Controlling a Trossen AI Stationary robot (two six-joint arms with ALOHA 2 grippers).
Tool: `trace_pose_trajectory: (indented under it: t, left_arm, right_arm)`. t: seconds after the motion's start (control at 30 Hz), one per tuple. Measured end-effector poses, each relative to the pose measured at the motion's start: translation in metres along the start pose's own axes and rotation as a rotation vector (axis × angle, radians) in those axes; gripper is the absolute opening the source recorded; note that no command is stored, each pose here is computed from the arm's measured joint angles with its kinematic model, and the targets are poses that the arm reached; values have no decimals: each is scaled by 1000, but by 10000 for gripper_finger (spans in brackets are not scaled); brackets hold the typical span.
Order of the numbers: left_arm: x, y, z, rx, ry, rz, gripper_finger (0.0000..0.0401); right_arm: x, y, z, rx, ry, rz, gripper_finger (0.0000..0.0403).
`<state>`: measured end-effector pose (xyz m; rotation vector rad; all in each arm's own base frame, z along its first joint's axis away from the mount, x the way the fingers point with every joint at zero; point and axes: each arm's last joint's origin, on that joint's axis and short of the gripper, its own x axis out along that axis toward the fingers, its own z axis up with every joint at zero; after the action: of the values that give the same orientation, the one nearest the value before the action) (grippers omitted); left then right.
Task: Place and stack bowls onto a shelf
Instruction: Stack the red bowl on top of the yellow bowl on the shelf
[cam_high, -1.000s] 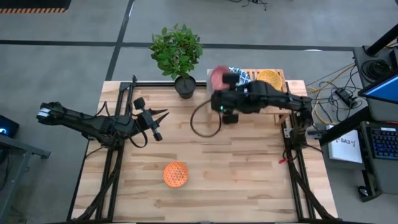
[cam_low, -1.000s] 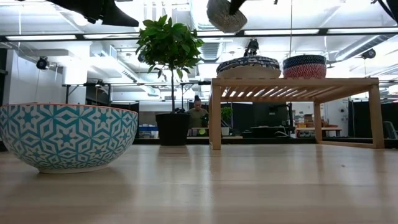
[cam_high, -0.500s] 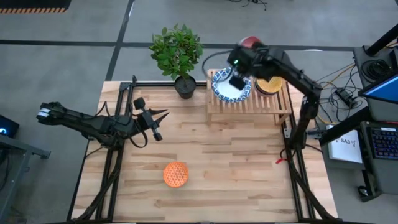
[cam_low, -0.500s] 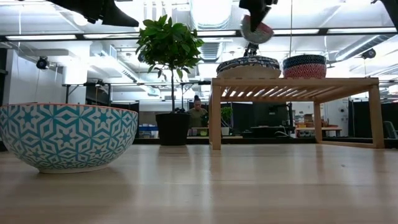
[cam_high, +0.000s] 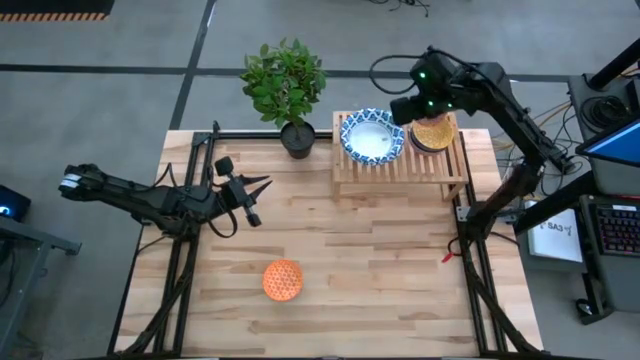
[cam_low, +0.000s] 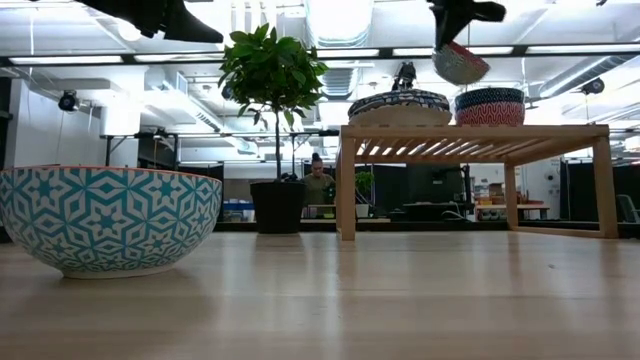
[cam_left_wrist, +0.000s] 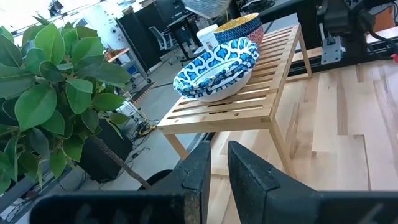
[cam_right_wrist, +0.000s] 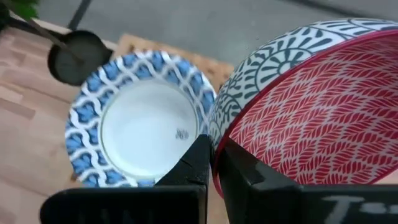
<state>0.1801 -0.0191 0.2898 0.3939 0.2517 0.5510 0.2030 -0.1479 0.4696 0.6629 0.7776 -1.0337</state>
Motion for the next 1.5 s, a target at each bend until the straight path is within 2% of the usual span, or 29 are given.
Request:
trace_pose_trajectory:
  t: [0.47, 0.9, 1.0, 1.27, 1.5]
  left_arm:
    - [0, 0, 0, 0, 0, 0, 38]
    - [0, 0, 0, 0, 0, 0, 38]
    - [0, 0, 0, 0, 0, 0, 38]
    - [0, 0, 0, 1, 1, 0, 38]
    - [0, 0, 0, 1, 1, -1, 38]
  right_arm:
    - [20, -23, -42, 46, 195, -15, 12]
    - [30, -23, -48, 1, 234, -35, 14]
    - [30, -23, -47, -2, 231, -36, 26]
    - [30, -24, -47, -7, 217, -58, 91]
    - [26, -25, -45, 4, 166, -64, 99]
